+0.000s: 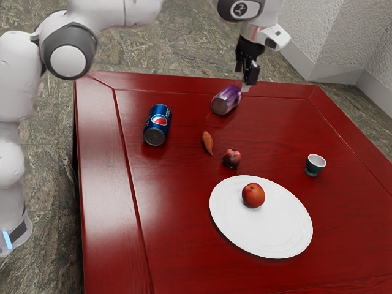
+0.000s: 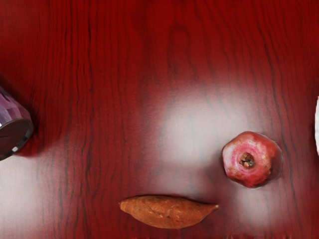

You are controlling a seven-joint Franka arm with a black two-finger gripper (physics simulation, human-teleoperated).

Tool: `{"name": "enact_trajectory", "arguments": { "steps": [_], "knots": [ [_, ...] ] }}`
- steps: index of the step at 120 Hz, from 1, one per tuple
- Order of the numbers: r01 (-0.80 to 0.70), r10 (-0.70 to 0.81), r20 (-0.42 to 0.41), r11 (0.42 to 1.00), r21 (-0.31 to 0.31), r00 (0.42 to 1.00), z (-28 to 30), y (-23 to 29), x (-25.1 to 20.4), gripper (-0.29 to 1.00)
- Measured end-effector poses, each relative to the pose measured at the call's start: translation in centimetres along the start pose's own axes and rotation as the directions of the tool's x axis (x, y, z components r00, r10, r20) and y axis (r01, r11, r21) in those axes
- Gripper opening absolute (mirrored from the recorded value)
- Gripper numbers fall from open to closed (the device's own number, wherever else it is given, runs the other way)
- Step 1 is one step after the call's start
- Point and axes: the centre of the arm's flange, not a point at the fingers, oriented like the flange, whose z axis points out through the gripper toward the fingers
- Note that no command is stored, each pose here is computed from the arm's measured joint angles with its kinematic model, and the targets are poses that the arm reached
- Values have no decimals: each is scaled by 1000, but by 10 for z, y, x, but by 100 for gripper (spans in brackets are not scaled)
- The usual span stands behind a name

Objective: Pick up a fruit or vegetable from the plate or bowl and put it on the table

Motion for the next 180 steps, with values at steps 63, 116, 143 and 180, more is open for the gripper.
{"name": "enact_trajectory", "arguments": {
  "steps": [63, 116, 143, 180],
  "knots": [
    [-305, 313, 7, 929, -212, 950, 123, 226, 71, 70],
    [-308, 334, 69, 918, -249, 940, 190, 221, 53, 70],
    [-307, 332, 68, 919, -246, 941, 198, 211, 51, 70],
    [-305, 331, 71, 919, -248, 941, 207, 203, 51, 70]
  ]
}}
